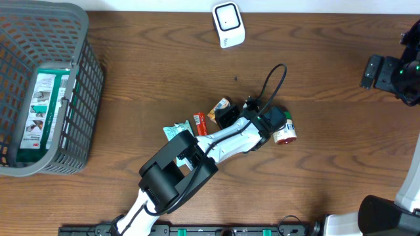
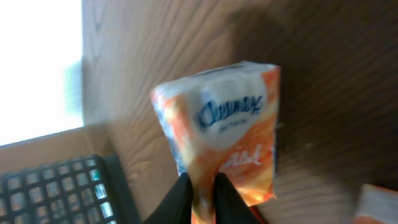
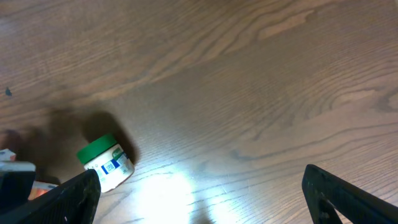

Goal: Scan the item barcode
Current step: 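Carry the second Kleenex pack out and set it near the jar, then move the left gripper into the basket and grasp the green 3M glove packet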

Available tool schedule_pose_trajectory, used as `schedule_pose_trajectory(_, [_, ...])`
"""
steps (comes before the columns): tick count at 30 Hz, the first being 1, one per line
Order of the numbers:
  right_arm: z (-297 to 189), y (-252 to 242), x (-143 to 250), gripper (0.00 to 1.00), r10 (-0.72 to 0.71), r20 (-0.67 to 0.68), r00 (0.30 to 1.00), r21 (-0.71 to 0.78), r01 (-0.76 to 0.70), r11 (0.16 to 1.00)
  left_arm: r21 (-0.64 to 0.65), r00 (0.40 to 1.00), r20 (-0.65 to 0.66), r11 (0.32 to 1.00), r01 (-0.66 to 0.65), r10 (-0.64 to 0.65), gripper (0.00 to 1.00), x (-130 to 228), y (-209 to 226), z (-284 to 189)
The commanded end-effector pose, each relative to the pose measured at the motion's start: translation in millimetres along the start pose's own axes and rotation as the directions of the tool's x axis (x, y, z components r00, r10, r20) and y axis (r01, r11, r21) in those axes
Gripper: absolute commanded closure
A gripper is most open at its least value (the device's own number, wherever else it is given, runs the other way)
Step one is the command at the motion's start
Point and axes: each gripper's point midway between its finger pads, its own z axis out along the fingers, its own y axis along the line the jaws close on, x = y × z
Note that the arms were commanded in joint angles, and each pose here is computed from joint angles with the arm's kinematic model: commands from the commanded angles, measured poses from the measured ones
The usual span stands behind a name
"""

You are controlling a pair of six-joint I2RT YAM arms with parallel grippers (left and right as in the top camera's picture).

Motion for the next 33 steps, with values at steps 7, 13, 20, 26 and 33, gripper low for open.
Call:
schedule_pose_trajectory(7, [-1,0,-2,0.01,0.015,0.007,1.0,-0.001,-0.015,1.0,0.121,1.0,-0.017,0.993,-0.004,0.006,0.78,3,-23,3])
schedule_pose_trajectory(13, [-1,0,-2,0.01,0.015,0.007,1.0,-0.001,-0.015,1.0,0.122,1.0,0.004,0.992,0.024,-0.025,0.75,-1,-14,-5])
schedule_pose_trajectory(20, [-1,0,-2,0.01,0.015,0.007,1.0,-0.001,-0.015,1.0,0.133,0.985,0.074,0.98,0.148,-0.158,0.66,-16,19,-33])
schedule_pose_trajectory(26, [-1,0,-2,0.01,0.015,0.008,1.0,-0.001,-0.015,1.0,0.169,0.926,0.189,0.94,0.298,-0.327,0.49,-32,71,-77])
schedule_pose_trajectory(33, [-1,0,-2,0.01,0.015,0.007,1.0,-0.001,-0.015,1.0,0.275,0.834,0.241,0.859,0.433,-0.497,0.54,-29,120,-107])
